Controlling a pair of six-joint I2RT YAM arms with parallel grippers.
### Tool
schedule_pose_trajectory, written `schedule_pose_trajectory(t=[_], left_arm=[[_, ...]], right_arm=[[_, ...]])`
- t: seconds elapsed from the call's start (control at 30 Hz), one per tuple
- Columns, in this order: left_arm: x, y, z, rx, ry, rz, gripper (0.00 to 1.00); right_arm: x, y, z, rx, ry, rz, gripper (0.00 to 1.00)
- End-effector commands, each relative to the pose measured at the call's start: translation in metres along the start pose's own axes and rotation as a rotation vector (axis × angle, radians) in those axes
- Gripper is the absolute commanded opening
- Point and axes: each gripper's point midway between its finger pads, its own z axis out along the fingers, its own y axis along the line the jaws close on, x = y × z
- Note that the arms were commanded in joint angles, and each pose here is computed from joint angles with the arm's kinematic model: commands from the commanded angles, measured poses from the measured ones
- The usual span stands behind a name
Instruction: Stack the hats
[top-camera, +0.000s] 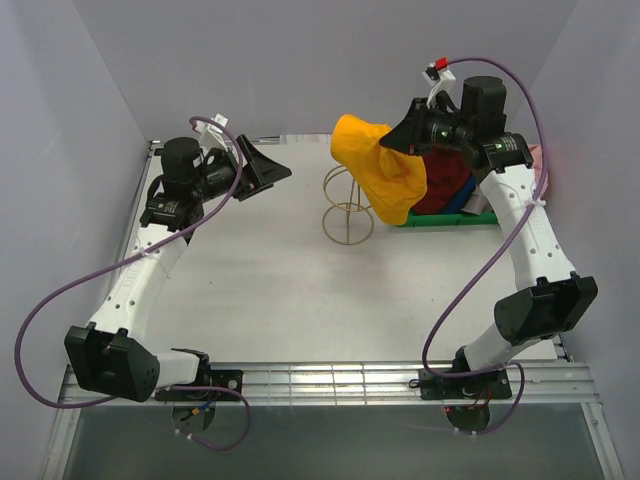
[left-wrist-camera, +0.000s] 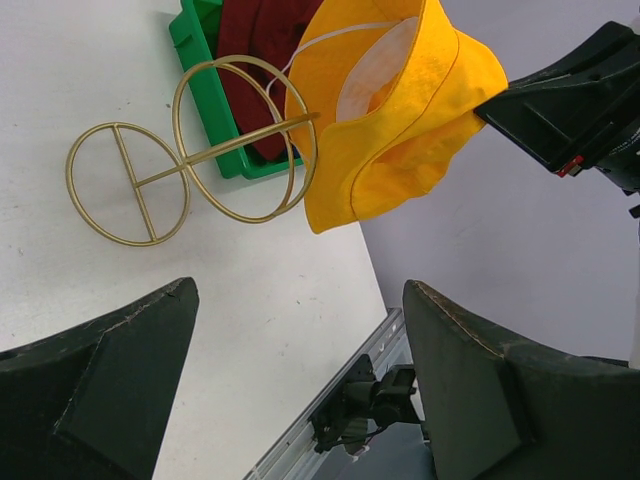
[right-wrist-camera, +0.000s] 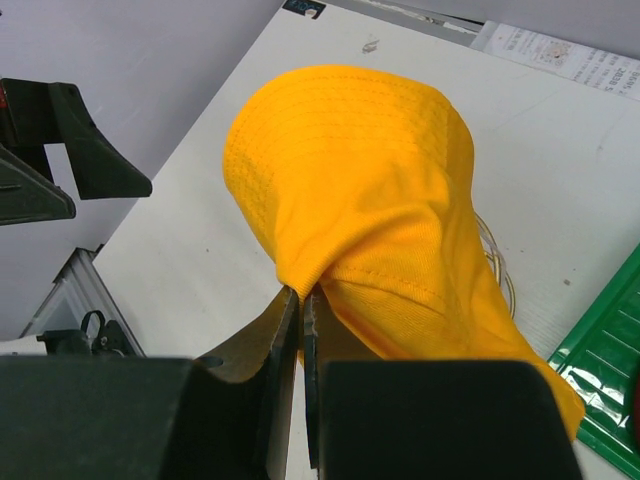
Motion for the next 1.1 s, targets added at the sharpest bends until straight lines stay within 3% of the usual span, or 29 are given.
schedule_pose_trajectory(t=[0.0, 1.07], left_arm=[[0.001, -0.006, 0.002, 0.025, 0.003, 0.011, 0.93], [0.013, 0.006, 0.002, -0.001, 0.025, -0.008, 0.93]], right_arm=[[-0.018, 0.016, 0.003, -0.079, -0.04, -0.032, 0.08], [-0.04, 0.044, -0.012, -0.159, -0.114, -0.056, 0.08]])
